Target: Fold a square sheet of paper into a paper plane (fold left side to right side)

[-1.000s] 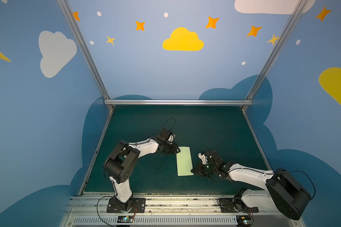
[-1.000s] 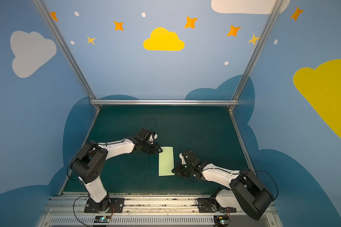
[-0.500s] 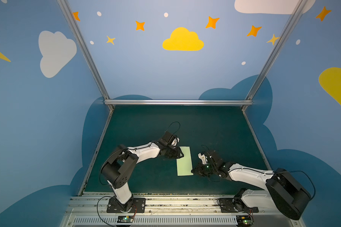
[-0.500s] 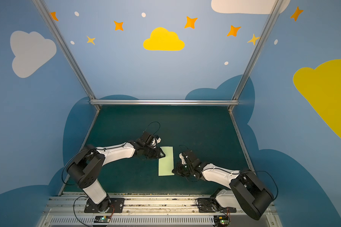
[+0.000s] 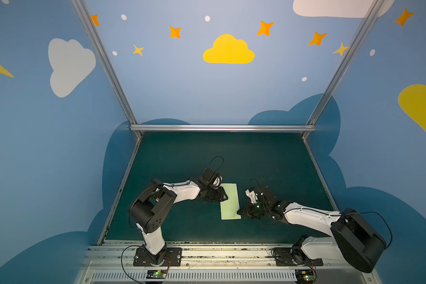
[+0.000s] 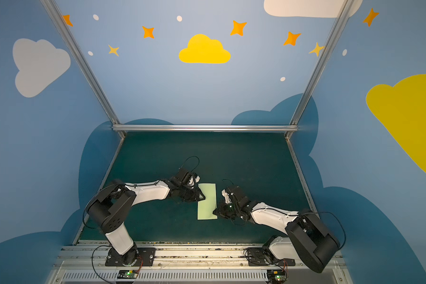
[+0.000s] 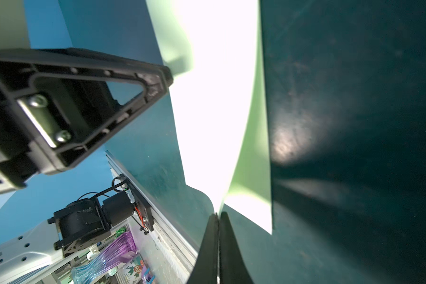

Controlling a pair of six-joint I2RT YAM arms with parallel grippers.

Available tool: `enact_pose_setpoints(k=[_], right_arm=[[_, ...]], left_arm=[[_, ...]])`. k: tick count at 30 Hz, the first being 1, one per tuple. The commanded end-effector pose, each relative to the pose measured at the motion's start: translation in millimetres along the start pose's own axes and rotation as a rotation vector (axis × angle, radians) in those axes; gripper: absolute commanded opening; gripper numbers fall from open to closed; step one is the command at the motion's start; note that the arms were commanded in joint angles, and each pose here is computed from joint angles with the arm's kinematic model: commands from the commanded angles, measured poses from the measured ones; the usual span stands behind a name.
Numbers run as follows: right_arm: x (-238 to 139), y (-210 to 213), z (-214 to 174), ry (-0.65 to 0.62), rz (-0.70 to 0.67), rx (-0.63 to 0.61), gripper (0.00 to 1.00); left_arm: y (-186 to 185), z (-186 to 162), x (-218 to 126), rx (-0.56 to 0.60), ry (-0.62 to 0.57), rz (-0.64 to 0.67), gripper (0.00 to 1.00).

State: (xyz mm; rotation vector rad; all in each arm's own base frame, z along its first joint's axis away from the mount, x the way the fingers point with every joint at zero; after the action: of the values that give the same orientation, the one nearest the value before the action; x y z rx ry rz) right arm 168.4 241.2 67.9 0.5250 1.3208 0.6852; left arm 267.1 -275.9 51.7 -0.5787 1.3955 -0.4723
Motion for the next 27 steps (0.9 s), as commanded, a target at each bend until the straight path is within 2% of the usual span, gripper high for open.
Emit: enact_pose_setpoints(k=[1,27], right_arm=[[2.4,11.6,10.3,-0.004,0.032,-0.014,0.0],[45.0,21.6,58.5,-0.009,0.047,0.002,0.0]], left_arm=[[9.0,-3.1,4.4,-0.01,0.004,0.023,0.4],[16.6,-9.3,6.7,-0.005,0.022,0.039,0.39]])
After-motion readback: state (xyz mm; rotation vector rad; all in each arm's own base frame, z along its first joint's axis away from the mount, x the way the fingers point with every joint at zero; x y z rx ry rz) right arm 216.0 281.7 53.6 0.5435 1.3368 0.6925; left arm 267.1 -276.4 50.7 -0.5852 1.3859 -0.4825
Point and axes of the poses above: each gripper's point midway between its finger pads, its own x axis out along the fingers, its own y axis along the line the jaws close on, z = x × y, the point moved 3 cm from there along -x, back along the fingers, and after that the axes turned 11 degrees about -x, right-handed, at the moved point
